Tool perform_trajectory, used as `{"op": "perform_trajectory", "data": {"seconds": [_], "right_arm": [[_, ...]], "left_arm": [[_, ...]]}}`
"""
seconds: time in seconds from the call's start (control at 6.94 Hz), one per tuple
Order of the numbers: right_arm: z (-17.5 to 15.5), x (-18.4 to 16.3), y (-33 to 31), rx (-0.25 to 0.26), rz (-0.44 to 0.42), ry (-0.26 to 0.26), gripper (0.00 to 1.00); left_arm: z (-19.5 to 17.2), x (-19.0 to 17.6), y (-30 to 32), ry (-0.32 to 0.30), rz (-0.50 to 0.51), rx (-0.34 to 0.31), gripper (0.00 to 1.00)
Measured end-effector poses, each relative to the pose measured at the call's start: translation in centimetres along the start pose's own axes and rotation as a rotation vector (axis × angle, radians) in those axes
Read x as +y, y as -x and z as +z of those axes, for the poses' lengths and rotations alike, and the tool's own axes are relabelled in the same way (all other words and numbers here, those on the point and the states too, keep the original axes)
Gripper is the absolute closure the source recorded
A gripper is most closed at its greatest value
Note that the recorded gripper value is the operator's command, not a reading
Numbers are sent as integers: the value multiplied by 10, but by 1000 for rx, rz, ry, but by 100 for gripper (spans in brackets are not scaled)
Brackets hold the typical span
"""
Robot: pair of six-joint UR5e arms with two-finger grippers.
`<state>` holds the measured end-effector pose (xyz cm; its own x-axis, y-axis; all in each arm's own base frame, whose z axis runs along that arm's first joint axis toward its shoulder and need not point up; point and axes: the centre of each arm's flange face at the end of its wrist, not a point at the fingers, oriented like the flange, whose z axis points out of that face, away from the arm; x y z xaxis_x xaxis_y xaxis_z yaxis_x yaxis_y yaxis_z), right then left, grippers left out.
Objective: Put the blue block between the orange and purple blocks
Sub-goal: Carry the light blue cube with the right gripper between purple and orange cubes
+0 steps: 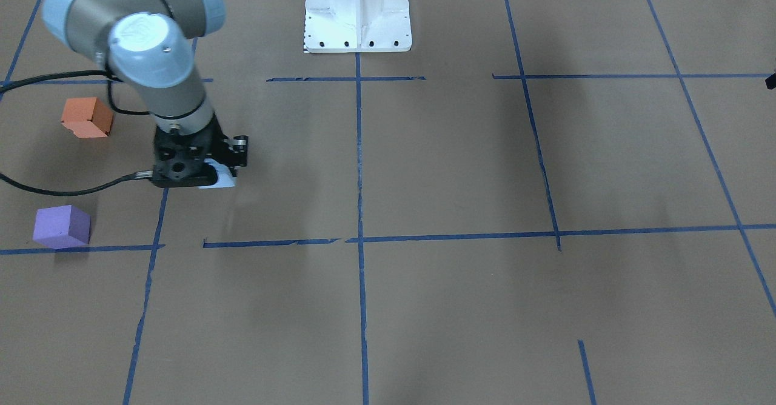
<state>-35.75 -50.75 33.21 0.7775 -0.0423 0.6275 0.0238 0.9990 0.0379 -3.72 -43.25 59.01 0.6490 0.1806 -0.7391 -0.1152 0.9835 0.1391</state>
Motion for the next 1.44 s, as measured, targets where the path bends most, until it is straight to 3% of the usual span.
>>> {"op": "perform_trajectory", "data": {"seconds": [0.14,0.58,0.86,1.44], "right_arm": [[5,4,-60,9,-2,7,81],[49,48,-197,-49,-19,-19,80],[72,63,-230,-40,-3,-6,80],[122,61,-262,-110,68,-71,75]], "left_arm": [[0,-1,0,-1,1,0,0],[0,-1,-1,-1,2,0,0],[-1,-2,-1,-2,3,0,0],[-1,-2,-1,-2,3,0,0]]}}
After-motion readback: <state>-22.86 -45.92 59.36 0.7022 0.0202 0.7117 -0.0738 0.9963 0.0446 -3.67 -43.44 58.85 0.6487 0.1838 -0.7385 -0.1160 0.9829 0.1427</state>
